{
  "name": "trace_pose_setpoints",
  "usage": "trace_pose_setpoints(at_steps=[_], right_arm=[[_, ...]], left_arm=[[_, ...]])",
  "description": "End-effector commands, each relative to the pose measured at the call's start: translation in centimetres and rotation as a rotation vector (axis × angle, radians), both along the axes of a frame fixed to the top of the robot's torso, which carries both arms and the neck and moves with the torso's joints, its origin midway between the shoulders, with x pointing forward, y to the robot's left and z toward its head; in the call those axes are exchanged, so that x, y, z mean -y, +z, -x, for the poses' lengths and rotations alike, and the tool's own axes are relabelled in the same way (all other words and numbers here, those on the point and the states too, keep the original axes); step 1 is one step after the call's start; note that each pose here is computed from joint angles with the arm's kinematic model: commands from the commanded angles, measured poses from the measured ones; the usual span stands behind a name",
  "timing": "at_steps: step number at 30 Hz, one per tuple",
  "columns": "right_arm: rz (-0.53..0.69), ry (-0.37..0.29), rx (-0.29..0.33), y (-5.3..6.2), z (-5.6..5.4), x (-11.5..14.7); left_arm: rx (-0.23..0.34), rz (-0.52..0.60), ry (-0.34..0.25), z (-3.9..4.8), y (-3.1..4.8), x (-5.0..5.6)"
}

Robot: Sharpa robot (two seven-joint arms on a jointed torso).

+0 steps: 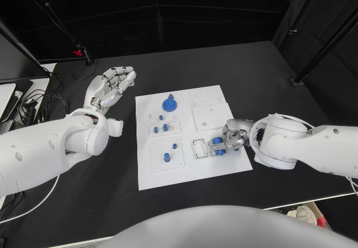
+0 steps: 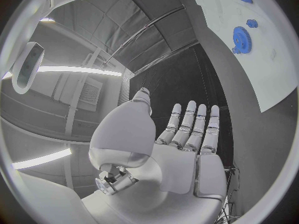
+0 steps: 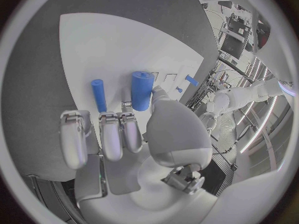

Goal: Assemble the parts on the task board

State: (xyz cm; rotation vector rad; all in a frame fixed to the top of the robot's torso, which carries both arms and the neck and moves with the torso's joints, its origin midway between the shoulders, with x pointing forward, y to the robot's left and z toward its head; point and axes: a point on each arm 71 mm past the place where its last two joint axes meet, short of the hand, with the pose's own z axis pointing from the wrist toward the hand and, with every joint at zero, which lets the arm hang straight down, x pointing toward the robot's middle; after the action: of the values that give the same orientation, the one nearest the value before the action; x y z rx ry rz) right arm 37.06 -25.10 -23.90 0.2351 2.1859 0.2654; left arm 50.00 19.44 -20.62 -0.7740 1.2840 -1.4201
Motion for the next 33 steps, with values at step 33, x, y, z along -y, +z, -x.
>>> trace_pose_setpoints(at_steps=[33], right_arm=[[-0.530,-0.310,-0.116,0.4,2.3,0.9]], left_arm=[[0.072,0.025,-0.019,0.17,0.42,-0.1]])
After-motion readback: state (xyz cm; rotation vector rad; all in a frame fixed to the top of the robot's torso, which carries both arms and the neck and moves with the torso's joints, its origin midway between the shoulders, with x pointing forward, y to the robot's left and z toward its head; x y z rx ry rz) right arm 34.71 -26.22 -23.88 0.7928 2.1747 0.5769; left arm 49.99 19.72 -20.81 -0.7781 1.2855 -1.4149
